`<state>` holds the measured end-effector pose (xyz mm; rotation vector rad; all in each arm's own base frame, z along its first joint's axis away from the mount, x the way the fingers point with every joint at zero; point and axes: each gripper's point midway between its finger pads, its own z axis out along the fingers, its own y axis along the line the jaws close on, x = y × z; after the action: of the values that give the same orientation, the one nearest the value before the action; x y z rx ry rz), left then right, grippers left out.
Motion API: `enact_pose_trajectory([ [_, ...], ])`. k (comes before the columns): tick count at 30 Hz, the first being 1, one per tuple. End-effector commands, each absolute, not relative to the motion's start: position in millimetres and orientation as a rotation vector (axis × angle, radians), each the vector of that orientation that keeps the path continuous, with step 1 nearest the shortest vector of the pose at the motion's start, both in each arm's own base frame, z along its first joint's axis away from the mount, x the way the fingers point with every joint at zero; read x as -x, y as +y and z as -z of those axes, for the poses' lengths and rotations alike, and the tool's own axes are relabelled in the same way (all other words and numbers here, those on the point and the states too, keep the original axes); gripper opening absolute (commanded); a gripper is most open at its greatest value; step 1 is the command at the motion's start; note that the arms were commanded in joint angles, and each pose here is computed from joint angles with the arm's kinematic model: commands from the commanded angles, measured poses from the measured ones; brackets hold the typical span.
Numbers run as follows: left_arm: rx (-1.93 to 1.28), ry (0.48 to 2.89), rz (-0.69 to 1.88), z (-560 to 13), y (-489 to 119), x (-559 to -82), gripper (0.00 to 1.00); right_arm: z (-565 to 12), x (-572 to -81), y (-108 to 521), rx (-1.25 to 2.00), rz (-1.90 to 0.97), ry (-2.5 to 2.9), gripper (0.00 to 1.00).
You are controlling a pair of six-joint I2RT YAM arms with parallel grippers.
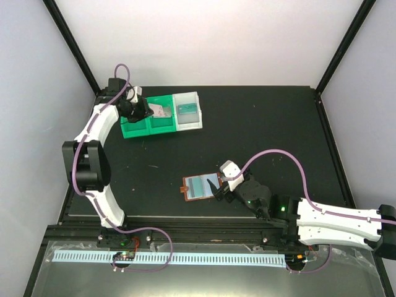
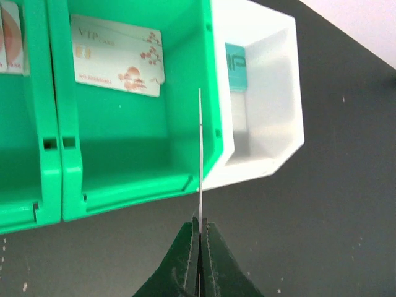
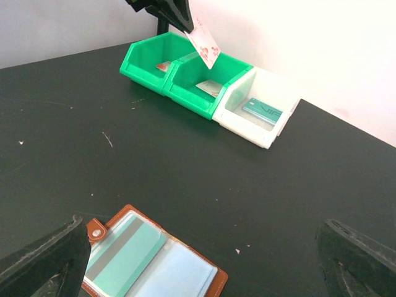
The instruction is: Take the credit cards out of the card holder
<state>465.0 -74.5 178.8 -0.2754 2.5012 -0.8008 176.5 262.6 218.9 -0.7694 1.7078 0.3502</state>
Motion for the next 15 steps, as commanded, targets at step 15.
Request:
enact_pose_trajectory([
  [15, 0.315, 2.587, 0.736, -128, -62, -529, 0.02, -216, -188, 266, 0.766, -0.227, 1.767, 1.00],
])
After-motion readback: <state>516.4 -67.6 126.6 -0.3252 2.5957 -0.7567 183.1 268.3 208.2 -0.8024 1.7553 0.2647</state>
